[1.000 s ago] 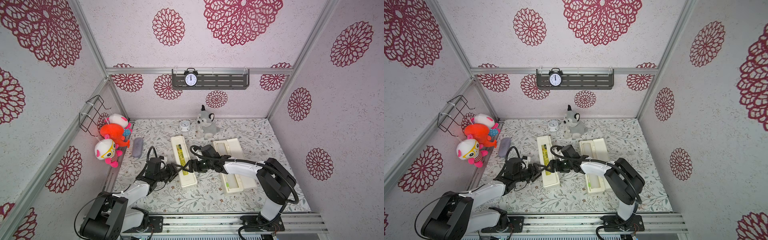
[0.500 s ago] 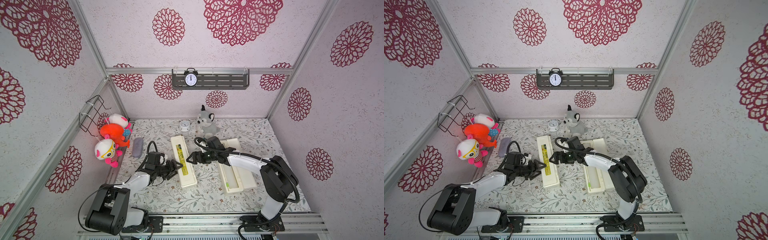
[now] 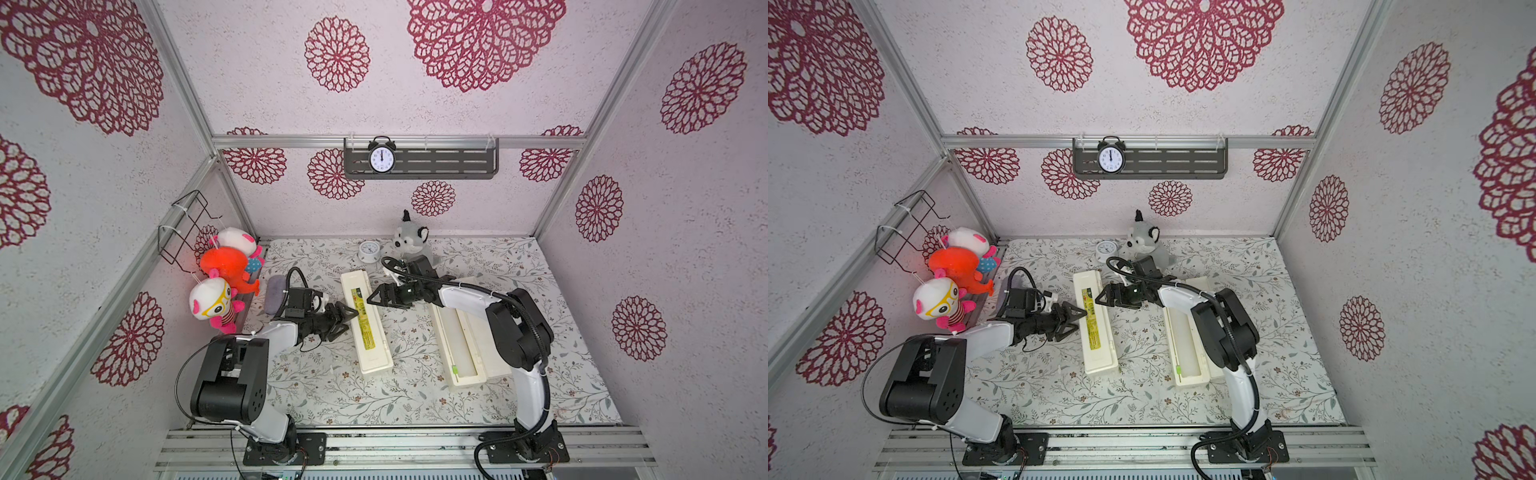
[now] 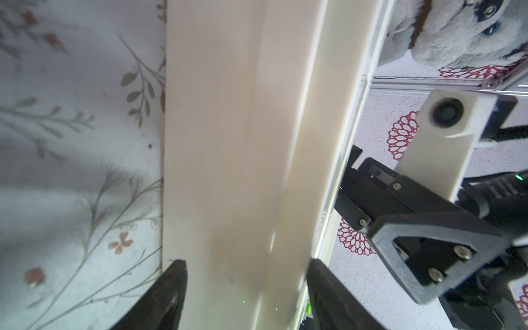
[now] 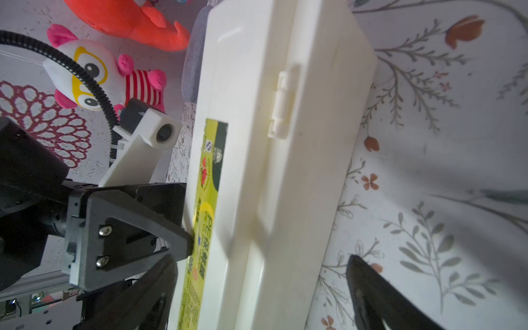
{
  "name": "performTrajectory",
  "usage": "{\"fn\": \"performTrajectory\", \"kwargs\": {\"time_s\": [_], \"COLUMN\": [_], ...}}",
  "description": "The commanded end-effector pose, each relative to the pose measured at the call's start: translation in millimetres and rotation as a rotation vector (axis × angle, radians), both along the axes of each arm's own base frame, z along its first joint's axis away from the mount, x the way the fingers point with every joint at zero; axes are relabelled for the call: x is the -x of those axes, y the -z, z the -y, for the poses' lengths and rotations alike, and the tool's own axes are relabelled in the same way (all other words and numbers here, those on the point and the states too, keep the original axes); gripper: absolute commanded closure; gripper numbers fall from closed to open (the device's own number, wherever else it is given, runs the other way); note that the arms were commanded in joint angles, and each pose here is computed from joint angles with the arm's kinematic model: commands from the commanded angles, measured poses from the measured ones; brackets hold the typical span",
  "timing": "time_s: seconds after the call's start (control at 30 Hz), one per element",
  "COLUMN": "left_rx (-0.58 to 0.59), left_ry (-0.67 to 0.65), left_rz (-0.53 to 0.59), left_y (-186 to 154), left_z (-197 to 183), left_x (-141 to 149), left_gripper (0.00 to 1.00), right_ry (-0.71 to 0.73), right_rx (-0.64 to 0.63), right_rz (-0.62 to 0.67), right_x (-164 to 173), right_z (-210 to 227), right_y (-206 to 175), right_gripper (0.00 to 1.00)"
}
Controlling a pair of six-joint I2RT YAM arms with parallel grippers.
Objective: Put plastic wrap rolls into dispensers
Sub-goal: Close the lid on the plastic wrap cutting box.
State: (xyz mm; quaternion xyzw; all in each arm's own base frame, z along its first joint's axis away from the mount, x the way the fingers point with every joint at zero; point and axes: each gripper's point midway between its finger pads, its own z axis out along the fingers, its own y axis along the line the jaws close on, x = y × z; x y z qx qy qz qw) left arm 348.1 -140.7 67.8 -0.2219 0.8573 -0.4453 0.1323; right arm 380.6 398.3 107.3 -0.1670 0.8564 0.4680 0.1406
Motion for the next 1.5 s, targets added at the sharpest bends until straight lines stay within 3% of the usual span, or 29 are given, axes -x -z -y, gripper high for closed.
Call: {"fn": "performTrajectory", "kwargs": {"time_s": [0.0,0.2,0.37,0.5,1.0,1.3,1.47], "left_rx": [-0.061,-0.052,-0.057,-0.055,0.017,0.063,0.043], "left_ry": [-0.1,-0.09,-0.075,-0.059,-0.049,-0.074,-0.04], "left_rz": [-0.02,0.001,0.004,-0.019,-0.023,0.007,0.025], "left_y": [22.9,23.8,20.5,23.9,34.0,16.2,-1.3], "left_z": [-27.6,-26.9,-26.7,-21.7,26.9,40.6,39.7], "left_x": [-21.9,-50.6,-51.4,-42.8,0.0,33.0,50.8], "left_gripper": [0.31,0.31,0.32,0.38,0.43,0.42,0.37], "right_ry": [-0.049,-0.061,-0.05,-0.056,-0.078,-0.091,-0.086], "right_rx": [-0.098,-0.178,-0.176,-0.156,-0.137,-0.181,-0.175], "right_rz": [0.014,-0.028,-0.01,-0.027,-0.083,-0.102,-0.078], "right_x": [-9.4,-20.1,-25.0,-19.9,34.2,73.6,81.9], "right_z": [-11.1,-26.6,-27.5,-29.6,-21.8,-14.2,-2.6], "right_y": [-20.9,-18.8,-24.8,-18.1,-9.3,-19.8,-28.4], "right_gripper": [0.08,0.09,0.08,0.13,0.39,0.4,0.33]}}
